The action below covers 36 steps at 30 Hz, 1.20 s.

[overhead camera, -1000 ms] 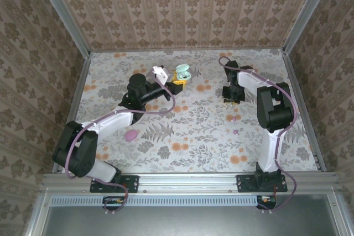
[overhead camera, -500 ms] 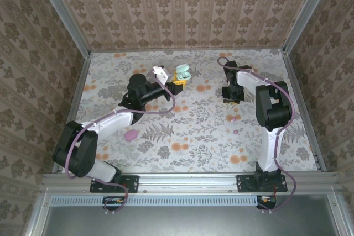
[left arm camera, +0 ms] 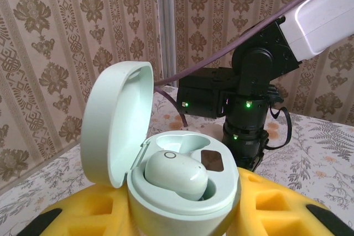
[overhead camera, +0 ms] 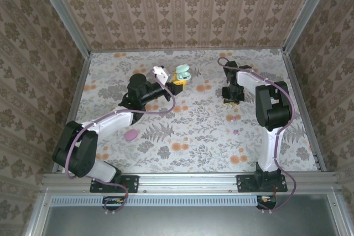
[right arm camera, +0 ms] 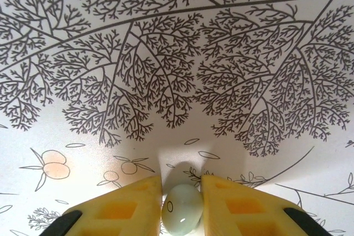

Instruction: Insert wireless bluetooth earbuds into charging case

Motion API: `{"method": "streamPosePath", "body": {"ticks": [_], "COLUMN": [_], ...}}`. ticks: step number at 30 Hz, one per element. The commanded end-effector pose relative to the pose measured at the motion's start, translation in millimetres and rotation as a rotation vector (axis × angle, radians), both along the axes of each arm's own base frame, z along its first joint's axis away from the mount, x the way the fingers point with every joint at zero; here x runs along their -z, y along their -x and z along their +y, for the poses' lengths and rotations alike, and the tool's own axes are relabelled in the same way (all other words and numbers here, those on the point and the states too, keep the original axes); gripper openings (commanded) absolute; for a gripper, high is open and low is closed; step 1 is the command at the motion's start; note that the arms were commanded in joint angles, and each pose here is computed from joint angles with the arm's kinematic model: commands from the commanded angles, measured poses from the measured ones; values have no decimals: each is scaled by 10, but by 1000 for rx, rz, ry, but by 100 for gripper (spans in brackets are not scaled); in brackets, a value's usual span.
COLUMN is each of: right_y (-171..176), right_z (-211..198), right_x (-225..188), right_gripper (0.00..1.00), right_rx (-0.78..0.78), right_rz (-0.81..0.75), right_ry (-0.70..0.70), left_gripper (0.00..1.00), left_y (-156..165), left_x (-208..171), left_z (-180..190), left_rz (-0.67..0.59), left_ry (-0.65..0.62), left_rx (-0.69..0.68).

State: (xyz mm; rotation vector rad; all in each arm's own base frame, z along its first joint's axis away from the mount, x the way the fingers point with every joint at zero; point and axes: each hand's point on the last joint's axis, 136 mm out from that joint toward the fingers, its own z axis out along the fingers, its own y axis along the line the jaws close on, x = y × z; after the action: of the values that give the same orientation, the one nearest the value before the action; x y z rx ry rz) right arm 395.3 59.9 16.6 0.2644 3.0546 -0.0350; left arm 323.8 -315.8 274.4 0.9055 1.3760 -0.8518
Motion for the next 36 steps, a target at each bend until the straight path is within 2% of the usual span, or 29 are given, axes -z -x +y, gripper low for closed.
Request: {"method": "streamPosePath", "body": {"ticks": [1, 5, 8, 12, 19, 22, 28, 36], "right_y": [49, 3, -40, -99, -146, -164, -40, 154], "right_z": [68, 144, 259, 525, 912, 1036, 1298, 1652], "right_x": [-54, -224, -406, -773, -1645, -2076, -2711, -3141], "right_gripper": [26, 26, 26, 26, 26, 26, 27, 27], "right_rx": [2, 13, 28, 37, 30, -6, -111, -273], "right_rz": [10, -39, -99, -208, -396, -493, -585, -605], "right_ry": [-34, -90, -181, -370, -677, -779, -923, -1037], "left_gripper": [25, 25, 25, 25, 25, 25, 25, 25], "left_y": [25, 22, 17, 2, 5, 26, 72, 124], "left_x": [-138, -127, -102, -86, -87, -98, -115, -224], "left_z": [29, 30, 32, 25, 1, -23, -86, -109], "left_rz": [-35, -35, -31, -22, -4, 0, 14, 25], "left_ry": [14, 11, 6, 9, 34, 36, 44, 95], "left_rx": [-2, -4, -7, -6, 22, 48, 106, 181]}}
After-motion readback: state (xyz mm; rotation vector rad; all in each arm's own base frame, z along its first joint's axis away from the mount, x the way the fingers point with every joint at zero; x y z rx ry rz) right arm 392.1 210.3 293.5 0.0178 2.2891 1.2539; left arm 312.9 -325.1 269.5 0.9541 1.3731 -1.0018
